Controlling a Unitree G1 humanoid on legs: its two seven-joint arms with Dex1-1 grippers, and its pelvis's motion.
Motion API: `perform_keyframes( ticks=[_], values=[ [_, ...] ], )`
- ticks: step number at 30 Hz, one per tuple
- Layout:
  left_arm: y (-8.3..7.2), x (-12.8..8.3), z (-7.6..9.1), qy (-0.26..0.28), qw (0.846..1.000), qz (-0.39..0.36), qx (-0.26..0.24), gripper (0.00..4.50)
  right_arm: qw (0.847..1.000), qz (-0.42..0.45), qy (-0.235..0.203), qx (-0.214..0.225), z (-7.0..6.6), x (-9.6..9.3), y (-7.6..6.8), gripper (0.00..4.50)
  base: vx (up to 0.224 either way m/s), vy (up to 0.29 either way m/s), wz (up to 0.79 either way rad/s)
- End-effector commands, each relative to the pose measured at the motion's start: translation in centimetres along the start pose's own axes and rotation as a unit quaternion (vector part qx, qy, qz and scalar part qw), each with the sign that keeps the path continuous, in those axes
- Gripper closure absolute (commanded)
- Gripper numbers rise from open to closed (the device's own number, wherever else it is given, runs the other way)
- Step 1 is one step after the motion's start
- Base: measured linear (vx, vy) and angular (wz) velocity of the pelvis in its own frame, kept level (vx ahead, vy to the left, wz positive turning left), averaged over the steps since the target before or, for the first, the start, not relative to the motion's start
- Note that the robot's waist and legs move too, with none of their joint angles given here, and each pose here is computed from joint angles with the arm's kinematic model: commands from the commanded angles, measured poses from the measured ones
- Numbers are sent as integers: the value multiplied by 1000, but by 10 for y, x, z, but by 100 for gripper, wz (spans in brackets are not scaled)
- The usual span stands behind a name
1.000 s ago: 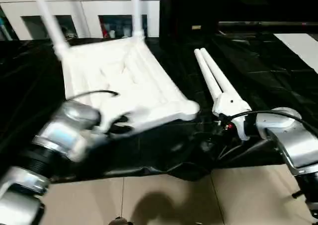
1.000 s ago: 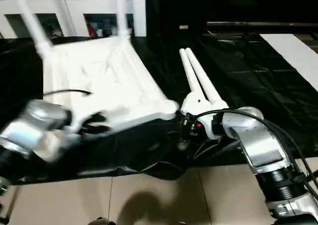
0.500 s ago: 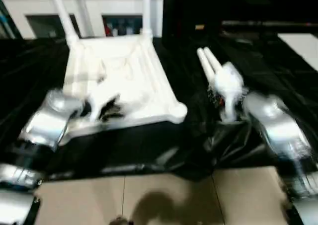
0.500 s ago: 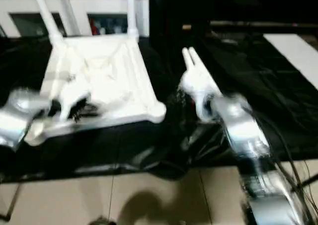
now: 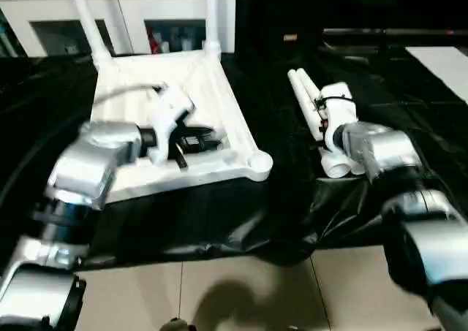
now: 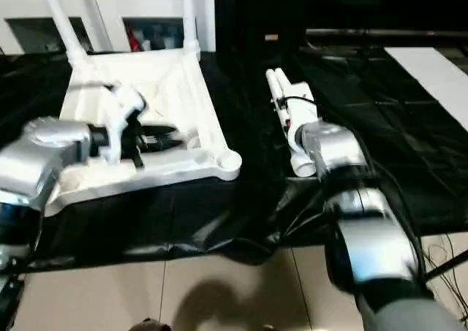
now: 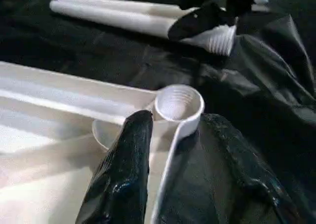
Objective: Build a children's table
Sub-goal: Pick table leg
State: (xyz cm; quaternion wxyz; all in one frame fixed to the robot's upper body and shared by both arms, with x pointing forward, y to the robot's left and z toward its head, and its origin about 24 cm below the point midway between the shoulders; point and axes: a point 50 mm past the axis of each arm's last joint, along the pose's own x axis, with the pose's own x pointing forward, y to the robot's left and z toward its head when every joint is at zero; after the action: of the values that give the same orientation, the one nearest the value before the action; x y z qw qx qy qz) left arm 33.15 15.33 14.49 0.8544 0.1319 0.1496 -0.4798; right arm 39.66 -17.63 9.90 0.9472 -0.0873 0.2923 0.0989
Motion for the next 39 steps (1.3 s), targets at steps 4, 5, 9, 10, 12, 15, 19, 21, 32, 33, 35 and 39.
perform_keyframes(
  ticks=[4,5,9,10,12,15,19,21,32,33,35,39],
  values=[
    [-6,-1,-1,12,1000,-8,7,272,999,-24,30,-6,-4,3,-4,10,0,0,0],
    [-6,-2,-2,13,1000,-8,6,272,999,-25,36,-4,-6,3,-5,10,0,0,0],
    [-7,-2,-3,17,1000,-11,4,272,999,-32,44,7,-10,4,-7,10,0,0,0],
    [-8,-2,-4,21,1000,-14,5,272,999,-20,46,19,-11,4,-6,10,0,0,0],
    [-9,-2,-4,22,1000,-15,5,272,999,-9,46,28,-11,4,-5,10,0,0,0],
    [-8,-3,-1,23,1000,-15,8,272,999,20,34,22,-4,4,1,10,0,0,0],
    [-7,-4,1,22,1000,-13,12,272,999,46,1,25,12,3,8,10,0,0,0],
    [-8,-4,1,22,1000,-13,11,272,998,49,-11,24,16,3,9,10,0,0,0],
    [-16,2,0,23,999,-35,11,272,997,-48,-25,54,6,3,-12,10,0,0,0],
    [-16,2,1,24,999,-36,12,272,997,-47,-12,53,-1,4,-12,10,0,0,0],
    [-15,1,3,24,999,-37,12,272,998,-28,-1,56,-8,6,-8,10,0,0,0],
    [-14,-2,2,29,999,-33,15,272,996,8,5,87,-15,9,0,10,0,0,0]
  ],
)
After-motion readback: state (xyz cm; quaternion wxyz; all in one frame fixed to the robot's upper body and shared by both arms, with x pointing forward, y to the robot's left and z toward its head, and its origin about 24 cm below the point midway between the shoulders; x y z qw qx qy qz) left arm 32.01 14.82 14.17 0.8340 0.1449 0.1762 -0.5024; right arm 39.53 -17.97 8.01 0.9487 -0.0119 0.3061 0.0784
